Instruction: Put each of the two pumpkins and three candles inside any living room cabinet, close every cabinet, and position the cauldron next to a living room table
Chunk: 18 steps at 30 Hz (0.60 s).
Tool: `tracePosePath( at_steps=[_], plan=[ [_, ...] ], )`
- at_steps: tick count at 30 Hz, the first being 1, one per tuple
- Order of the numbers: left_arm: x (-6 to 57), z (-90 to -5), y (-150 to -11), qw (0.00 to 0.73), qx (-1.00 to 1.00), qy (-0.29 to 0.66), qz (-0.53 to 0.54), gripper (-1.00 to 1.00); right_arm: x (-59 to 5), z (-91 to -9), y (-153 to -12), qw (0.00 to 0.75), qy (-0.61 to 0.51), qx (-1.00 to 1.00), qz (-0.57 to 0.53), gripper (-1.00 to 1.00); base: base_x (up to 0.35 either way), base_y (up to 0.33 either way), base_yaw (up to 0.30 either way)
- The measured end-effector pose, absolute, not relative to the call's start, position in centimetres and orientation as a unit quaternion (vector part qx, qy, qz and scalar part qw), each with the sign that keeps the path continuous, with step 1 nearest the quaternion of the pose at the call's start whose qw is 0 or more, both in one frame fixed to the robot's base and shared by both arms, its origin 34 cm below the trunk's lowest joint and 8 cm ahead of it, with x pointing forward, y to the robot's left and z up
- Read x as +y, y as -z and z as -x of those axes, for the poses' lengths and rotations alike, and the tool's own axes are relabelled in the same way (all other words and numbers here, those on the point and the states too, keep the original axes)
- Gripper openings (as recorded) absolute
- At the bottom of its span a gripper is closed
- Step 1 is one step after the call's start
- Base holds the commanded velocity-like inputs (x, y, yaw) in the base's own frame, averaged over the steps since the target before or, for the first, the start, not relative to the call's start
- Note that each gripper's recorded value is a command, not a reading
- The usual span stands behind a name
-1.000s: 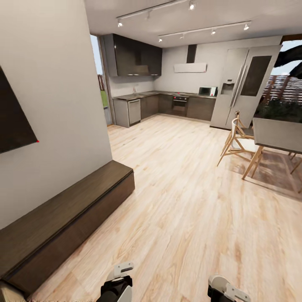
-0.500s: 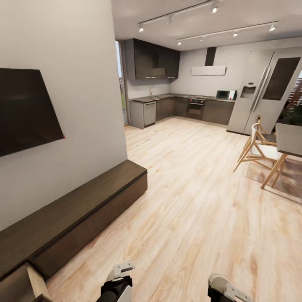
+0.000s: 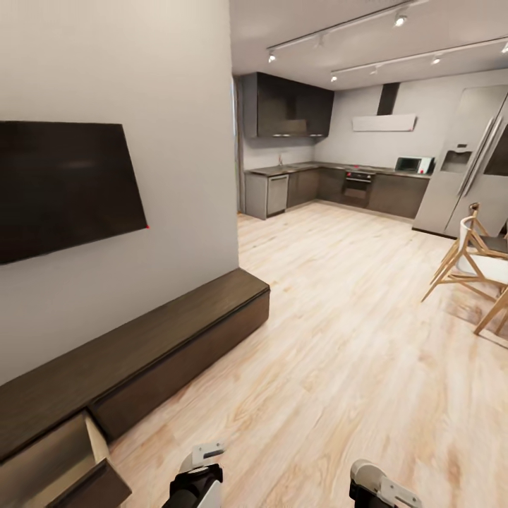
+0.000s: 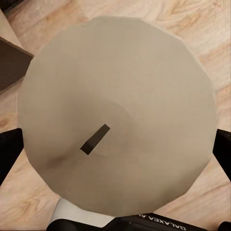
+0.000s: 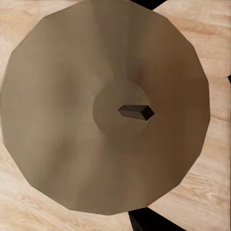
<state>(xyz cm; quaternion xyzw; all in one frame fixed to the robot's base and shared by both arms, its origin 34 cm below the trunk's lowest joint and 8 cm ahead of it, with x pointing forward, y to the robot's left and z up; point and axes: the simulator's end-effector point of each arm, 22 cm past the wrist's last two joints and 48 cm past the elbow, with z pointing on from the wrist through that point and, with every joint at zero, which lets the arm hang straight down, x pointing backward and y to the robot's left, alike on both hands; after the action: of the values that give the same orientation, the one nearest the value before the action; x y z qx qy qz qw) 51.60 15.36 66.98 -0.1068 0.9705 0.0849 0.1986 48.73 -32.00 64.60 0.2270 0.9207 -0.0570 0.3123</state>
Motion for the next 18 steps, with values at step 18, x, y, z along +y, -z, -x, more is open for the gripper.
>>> tracePosePath(
  at_steps=[18],
  plan=[
    [15.27,-52.13,-67.75,0.209,0.969,-0.083,0.106,-1.0,-32.0,-49.27,-65.29,0.321,0.055,0.918,-0.228,-1.0,-0.152,0.0,0.237]
  ],
)
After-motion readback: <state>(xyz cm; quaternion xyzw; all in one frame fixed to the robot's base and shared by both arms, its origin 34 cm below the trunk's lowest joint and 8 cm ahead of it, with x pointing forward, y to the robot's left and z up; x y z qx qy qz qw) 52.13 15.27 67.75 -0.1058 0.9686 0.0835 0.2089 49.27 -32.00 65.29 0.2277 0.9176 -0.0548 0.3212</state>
